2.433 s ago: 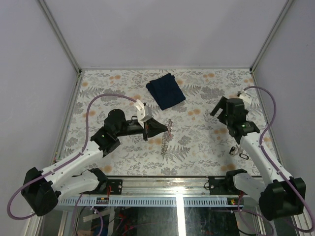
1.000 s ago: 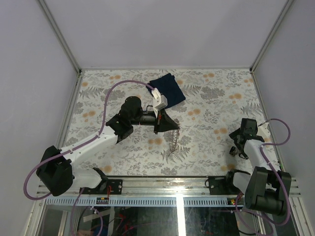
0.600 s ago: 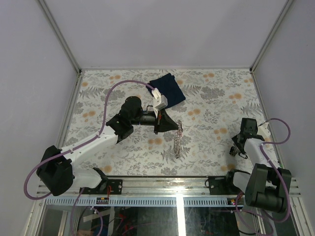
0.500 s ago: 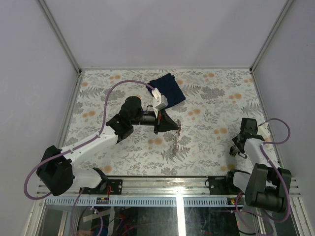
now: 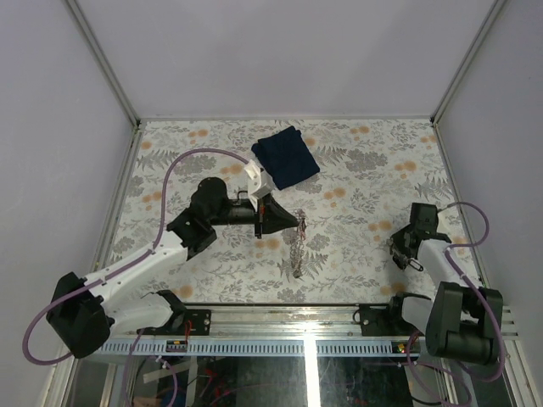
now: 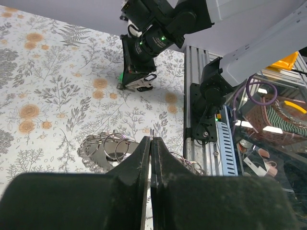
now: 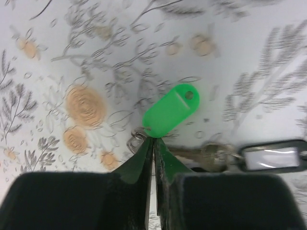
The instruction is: Put the keys on the keyring
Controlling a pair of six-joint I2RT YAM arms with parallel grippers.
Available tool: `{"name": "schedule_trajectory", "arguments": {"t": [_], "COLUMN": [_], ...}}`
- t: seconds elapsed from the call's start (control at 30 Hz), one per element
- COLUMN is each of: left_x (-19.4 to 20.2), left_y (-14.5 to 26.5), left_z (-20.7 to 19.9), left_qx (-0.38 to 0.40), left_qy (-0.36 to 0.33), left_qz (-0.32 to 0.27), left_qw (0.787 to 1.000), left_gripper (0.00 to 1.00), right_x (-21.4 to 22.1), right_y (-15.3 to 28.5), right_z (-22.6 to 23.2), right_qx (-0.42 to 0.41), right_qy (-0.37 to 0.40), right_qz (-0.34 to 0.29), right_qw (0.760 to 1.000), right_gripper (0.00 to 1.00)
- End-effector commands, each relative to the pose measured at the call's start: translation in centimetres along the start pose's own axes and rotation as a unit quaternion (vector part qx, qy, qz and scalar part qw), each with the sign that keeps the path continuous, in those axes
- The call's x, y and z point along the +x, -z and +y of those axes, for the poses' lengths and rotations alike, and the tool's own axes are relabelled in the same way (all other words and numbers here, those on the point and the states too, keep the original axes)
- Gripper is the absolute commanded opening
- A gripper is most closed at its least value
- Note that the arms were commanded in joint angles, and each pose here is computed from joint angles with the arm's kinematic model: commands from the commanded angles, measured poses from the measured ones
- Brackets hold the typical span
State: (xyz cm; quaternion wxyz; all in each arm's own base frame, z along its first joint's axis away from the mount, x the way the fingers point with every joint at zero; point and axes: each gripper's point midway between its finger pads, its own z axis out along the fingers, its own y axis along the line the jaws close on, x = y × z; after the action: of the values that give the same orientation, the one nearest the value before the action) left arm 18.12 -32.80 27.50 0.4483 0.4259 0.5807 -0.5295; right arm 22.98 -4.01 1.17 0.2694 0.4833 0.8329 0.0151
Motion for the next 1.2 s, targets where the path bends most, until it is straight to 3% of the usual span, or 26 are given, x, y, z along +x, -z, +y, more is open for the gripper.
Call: {"name": "schedule_trajectory", "arguments": {"t": [0.0, 0.1, 0.33, 0.63, 0.7, 0.8, 0.93, 1.03, 1.17], "left_x": [-2.2, -2.0, -1.8, -1.3, -1.4, -1.5, -1.2, -1.0, -1.1], "left_y": [0.9, 1.5, 2.6, 4.6, 5.2, 5.9, 6.1, 5.9, 5.3], "left_z": [-0.2, -0.1, 0.0, 0.5, 0.8, 0.9, 0.8, 0.9, 0.9], "left_qx": [-0.023, -0.038, -0.065, -0.121, -0.139, -0.157, -0.158, -0.154, -0.143], "left_qy": [-0.055, -0.06, -0.062, -0.076, -0.083, -0.09, -0.088, -0.084, -0.08], "left_qz": [-0.042, -0.04, -0.052, -0.058, -0.059, -0.062, -0.061, -0.059, -0.061], "left_qw": [0.997, 0.997, 0.995, 0.988, 0.985, 0.982, 0.982, 0.983, 0.985], "left_gripper": [0.0, 0.0, 0.0, 0.0, 0.0, 0.0, 0.0, 0.0, 0.0], "right_x": [3.4, 5.4, 9.6, 18.3, 18.1, 14.4, 8.9, 5.9, 1.4], "right_y": [0.0, 0.5, 3.8, 8.5, 8.3, 7.5, 7.3, 6.9, 6.3], "right_z": [3.1, 6.5, 13.6, 19.6, 19.5, 18.7, 16.3, 13.5, 9.6], "right_qx": [-0.036, -0.079, -0.164, -0.266, -0.258, -0.198, -0.1, -0.043, 0.031], "right_qy": [0.033, 0.071, 0.208, 0.367, 0.372, 0.373, 0.328, 0.287, 0.21], "right_qz": [0.047, 0.062, 0.068, 0.127, 0.123, 0.047, -0.022, -0.033, -0.059], "right_qw": [0.998, 0.992, 0.962, 0.882, 0.883, 0.905, 0.939, 0.956, 0.975], "right_gripper": [0.06, 0.0, 0.0, 0.01, 0.18, 0.44, 0.71, 0.8, 0.84]}}
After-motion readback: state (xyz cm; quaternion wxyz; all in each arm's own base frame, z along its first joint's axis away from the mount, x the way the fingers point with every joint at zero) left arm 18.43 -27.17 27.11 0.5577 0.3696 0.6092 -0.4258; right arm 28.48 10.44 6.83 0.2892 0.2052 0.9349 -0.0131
